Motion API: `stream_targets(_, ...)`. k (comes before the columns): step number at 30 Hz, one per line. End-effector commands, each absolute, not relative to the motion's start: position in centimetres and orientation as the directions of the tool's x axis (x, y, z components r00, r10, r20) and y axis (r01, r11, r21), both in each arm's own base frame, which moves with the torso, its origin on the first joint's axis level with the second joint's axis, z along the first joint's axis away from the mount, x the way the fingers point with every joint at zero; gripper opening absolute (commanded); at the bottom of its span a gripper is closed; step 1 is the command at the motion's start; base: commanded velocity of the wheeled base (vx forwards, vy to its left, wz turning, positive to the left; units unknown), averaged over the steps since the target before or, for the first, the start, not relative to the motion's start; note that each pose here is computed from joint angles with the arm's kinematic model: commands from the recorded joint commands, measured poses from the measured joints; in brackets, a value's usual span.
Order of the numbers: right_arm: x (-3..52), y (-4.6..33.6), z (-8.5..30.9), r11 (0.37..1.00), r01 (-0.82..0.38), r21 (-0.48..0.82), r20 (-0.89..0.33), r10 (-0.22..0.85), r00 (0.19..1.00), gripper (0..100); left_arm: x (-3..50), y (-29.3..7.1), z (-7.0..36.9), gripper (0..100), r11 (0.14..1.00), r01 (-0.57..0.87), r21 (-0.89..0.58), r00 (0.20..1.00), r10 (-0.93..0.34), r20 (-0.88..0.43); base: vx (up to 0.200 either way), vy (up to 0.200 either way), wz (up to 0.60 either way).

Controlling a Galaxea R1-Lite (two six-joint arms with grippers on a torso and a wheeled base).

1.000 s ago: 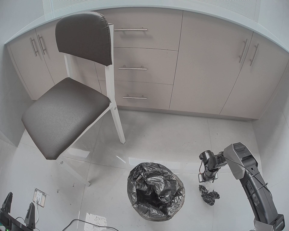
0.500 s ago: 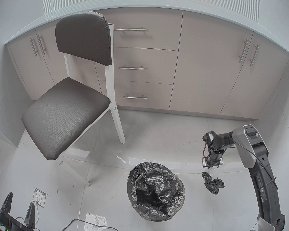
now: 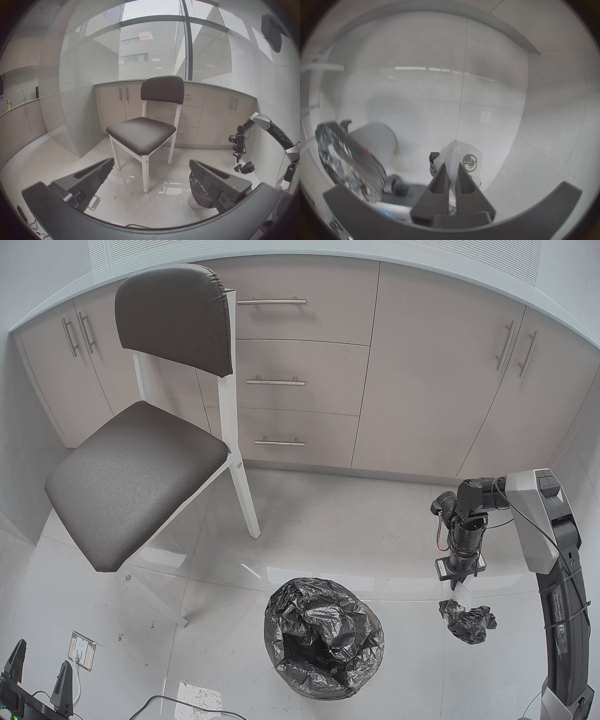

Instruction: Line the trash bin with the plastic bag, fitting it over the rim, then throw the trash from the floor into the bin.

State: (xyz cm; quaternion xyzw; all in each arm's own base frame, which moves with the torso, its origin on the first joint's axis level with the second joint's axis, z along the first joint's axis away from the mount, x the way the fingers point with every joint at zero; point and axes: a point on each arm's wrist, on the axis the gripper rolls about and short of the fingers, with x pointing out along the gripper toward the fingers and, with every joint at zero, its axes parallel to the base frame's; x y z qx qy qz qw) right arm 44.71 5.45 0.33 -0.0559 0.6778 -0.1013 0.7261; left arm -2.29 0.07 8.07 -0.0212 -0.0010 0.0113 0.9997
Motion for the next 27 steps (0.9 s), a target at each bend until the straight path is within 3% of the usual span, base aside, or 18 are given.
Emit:
stream_targets(1,42.8,7.0,1.0,0.968,-0.07,-0.239,-0.967,-0.244,-0.072,0,-2.3,0.1,7.6,100,0.999,-0.023,-0.043,1.0,0.023,-0.003,0.0,0.0,0.0)
stream_targets(3,42.1,7.6,1.5,0.965,-0.122,-0.23,-0.963,-0.244,-0.117,0,-2.3,0.1,7.6,100,0.999,-0.023,-0.043,1.0,0.023,-0.003,0.0,0.0,0.0)
stream_targets(15,40.3,12.8,7.3,0.965,-0.208,-0.159,-0.987,-0.154,0.039,0,-2.3,0.1,7.6,100,0.999,-0.023,-0.043,1.0,0.023,-0.003,0.0,0.0,0.0)
stream_targets(27,39.7,18.4,9.2,0.985,-0.156,-0.076,-0.971,-0.038,0.235,0,-2.3,0.1,7.6,100,0.999,-0.023,-0.043,1.0,0.023,-0.003,0.0,0.0,0.0)
